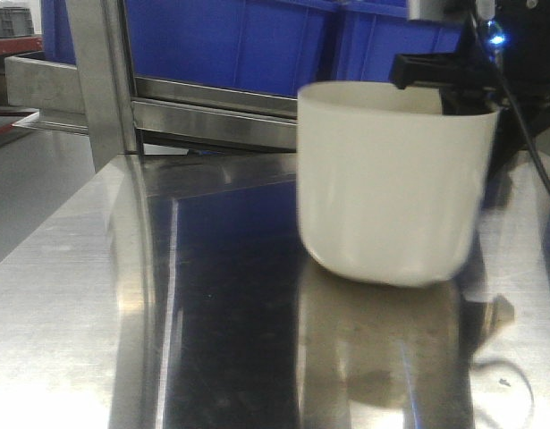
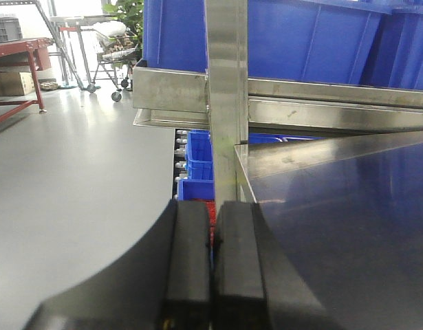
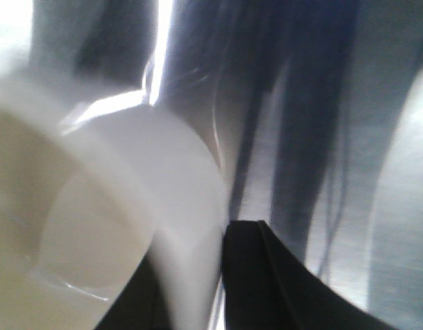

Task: Move white bin to right shelf second layer
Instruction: 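Lift the white bin off the table with the right gripper, then drive the base away from the table holding the bin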

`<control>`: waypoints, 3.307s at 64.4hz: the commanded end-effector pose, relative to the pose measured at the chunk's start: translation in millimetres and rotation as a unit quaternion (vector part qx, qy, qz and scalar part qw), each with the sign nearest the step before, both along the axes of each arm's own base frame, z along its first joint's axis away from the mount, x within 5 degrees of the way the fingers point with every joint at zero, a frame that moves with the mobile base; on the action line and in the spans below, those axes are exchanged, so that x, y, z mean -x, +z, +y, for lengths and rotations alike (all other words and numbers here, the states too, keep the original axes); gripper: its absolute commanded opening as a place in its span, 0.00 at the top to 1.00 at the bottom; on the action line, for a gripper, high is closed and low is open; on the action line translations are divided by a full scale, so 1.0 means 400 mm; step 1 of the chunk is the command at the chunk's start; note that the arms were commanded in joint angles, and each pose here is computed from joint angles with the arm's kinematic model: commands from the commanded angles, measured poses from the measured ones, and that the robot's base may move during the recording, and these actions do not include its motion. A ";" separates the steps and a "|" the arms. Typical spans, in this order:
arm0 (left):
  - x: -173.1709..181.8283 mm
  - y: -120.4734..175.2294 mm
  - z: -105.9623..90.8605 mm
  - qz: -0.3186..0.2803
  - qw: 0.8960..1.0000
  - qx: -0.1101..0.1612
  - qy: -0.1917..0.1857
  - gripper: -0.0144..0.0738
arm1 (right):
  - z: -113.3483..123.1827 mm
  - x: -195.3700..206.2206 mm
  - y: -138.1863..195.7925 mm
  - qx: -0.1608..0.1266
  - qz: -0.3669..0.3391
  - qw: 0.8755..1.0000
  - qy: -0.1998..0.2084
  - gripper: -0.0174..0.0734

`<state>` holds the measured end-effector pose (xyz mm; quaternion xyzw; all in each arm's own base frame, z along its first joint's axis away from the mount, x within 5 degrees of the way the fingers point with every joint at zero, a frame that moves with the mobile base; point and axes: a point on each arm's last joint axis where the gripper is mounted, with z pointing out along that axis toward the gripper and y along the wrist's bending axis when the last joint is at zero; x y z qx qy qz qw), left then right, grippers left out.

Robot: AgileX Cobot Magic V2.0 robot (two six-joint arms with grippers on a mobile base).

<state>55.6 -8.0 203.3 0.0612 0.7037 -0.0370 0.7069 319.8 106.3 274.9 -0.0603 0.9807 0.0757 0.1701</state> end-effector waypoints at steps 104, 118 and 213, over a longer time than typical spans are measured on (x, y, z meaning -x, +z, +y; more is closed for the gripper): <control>-0.001 -0.010 0.001 -0.030 1.000 0.009 0.001 0.74 | -0.192 0.553 0.248 -0.103 -0.497 0.862 -0.011 0.75; -0.001 -0.010 0.001 -0.030 1.000 0.009 0.001 0.74 | -0.192 0.553 0.248 -0.103 -0.497 0.862 -0.011 0.75; -0.001 -0.010 0.001 -0.030 1.000 0.009 0.001 0.74 | -0.192 0.553 0.248 -0.103 -0.497 0.862 -0.011 0.75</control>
